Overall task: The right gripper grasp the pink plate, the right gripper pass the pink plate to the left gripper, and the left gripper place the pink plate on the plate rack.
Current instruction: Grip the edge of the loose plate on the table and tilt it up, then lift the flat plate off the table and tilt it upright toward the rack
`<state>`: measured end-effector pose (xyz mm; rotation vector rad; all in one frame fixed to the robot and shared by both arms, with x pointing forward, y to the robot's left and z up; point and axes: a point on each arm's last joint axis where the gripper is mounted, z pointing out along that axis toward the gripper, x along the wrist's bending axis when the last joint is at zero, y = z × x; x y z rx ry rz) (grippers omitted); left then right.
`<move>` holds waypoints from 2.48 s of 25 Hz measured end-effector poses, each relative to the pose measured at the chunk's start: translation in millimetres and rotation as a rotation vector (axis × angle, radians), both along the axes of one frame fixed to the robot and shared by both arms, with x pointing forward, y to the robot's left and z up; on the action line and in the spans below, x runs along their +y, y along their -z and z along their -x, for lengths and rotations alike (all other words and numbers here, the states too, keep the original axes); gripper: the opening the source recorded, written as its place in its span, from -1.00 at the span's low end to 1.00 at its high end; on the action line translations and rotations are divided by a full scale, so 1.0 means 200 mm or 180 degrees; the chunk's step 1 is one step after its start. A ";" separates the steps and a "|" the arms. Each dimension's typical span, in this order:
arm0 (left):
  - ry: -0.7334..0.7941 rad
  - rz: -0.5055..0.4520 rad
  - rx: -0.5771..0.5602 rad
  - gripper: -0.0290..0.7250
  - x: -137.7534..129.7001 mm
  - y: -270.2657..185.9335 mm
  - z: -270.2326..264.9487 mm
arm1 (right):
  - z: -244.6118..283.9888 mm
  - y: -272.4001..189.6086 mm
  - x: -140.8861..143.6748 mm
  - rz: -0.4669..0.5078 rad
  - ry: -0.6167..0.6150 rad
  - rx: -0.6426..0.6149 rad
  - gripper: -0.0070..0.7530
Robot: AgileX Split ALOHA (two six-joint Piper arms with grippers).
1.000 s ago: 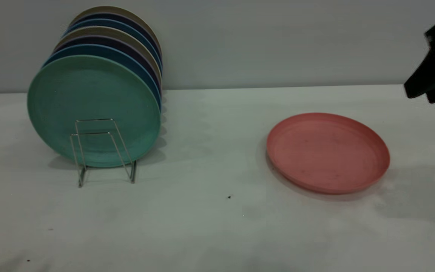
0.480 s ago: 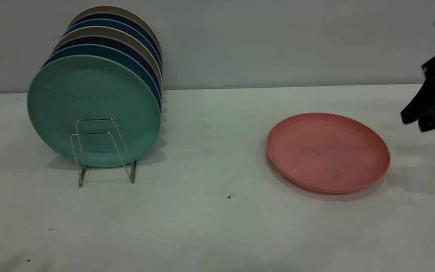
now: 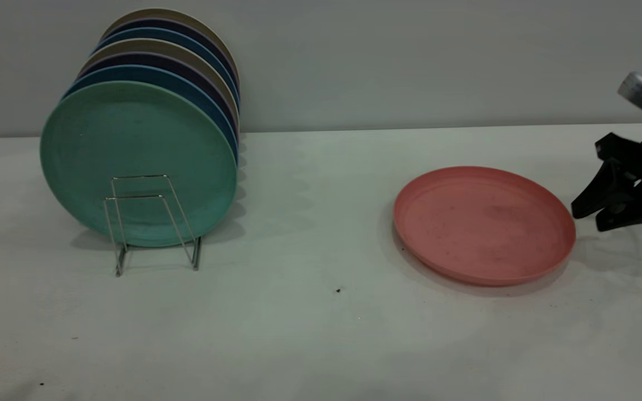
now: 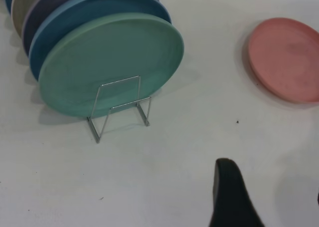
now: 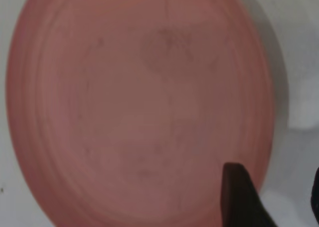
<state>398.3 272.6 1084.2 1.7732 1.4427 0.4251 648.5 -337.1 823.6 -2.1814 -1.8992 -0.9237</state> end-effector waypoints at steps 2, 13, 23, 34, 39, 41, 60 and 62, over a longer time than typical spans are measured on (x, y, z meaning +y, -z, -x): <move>0.0002 0.0000 0.0003 0.26 0.00 0.00 0.00 | 0.00 0.03 0.00 -0.0063 0.0038 0.0001 -0.02; 0.0003 0.0000 0.0005 0.26 0.00 0.00 0.00 | 0.00 0.14 0.02 -0.0152 0.0112 0.0039 -0.02; 0.0026 0.0004 0.0039 0.26 0.00 0.00 0.00 | -0.02 0.17 0.19 -0.0060 -0.0101 0.0016 -0.08; 0.0065 0.0007 0.0095 0.26 -0.01 0.01 0.01 | -0.02 0.18 0.19 -0.0030 -0.0046 0.0007 -0.96; 0.0062 0.0017 0.0103 0.26 -0.01 0.01 0.01 | -0.03 0.13 0.21 -0.0123 -0.0113 -0.0042 -0.95; 0.0027 0.0125 0.0118 0.26 -0.01 0.00 0.01 | -0.04 0.06 0.22 -0.0196 -0.0171 -0.0117 -0.95; 0.0103 0.0608 0.0940 0.26 -0.05 0.29 -0.30 | 0.00 -0.21 0.29 -0.0581 -0.0846 -0.0377 -0.95; 0.0153 0.0693 0.0967 0.26 -0.06 0.35 -0.36 | 0.00 -0.21 0.29 -0.0583 -0.0855 -0.0381 -0.95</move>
